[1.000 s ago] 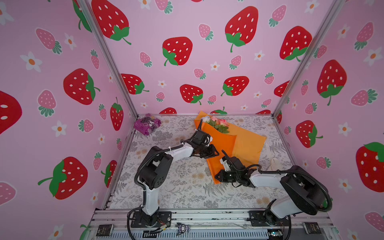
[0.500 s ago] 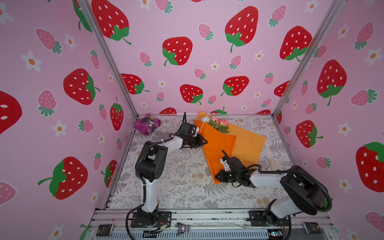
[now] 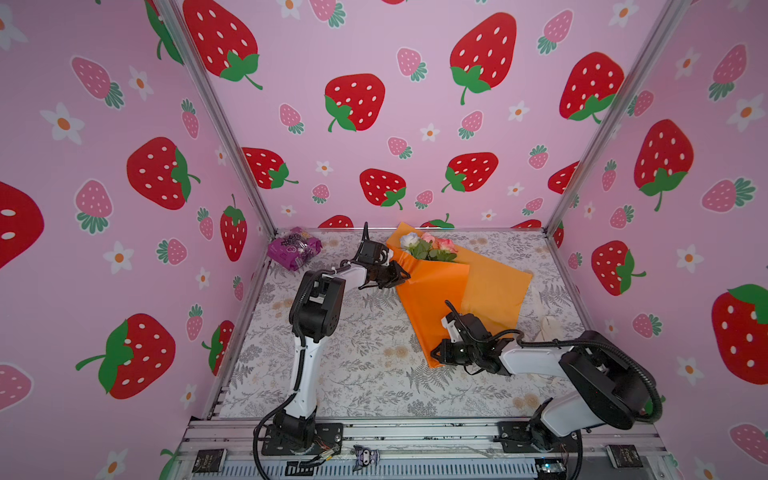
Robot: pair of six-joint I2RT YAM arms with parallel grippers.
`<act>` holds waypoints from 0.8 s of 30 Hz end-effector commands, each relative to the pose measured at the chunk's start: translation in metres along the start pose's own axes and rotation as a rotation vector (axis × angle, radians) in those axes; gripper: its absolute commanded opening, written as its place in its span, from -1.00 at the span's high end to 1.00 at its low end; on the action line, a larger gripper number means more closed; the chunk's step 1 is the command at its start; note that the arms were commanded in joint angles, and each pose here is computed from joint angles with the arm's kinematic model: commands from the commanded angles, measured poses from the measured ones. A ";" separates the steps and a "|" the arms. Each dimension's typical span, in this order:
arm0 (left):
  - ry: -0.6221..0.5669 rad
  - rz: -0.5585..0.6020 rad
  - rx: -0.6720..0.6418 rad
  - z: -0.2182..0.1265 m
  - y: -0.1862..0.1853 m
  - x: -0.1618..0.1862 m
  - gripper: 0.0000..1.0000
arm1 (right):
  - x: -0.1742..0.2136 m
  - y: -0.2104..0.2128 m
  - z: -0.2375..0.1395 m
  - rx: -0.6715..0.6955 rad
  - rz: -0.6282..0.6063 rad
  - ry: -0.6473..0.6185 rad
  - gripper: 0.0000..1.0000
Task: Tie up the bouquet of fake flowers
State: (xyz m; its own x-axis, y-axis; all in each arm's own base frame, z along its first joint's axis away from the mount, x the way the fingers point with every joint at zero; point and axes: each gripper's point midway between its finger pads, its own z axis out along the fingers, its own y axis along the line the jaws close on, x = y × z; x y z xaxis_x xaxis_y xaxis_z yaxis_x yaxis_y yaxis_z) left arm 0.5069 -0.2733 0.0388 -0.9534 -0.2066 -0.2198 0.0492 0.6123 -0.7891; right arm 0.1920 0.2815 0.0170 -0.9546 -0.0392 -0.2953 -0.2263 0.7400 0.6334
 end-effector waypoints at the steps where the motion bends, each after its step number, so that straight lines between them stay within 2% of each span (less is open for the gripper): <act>1: -0.021 0.024 0.020 -0.001 0.001 -0.021 0.34 | 0.025 -0.040 0.004 0.134 0.068 0.069 0.84; 13: -0.072 0.003 0.008 -0.015 0.023 -0.063 0.32 | 0.029 -0.046 0.005 0.153 0.077 0.080 0.87; 24: -0.111 -0.017 -0.074 -0.025 0.041 -0.098 0.24 | 0.029 -0.046 0.004 0.154 0.074 0.085 0.87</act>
State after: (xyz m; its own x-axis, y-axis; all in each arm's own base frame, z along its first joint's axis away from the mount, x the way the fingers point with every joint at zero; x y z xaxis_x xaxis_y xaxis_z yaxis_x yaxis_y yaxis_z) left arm 0.5895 -0.2168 0.0473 -0.9122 -0.2947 -0.2847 0.0374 0.6321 -0.7740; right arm 0.1933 0.2825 0.0162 -0.9557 -0.0372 -0.2919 -0.2243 0.7343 0.6407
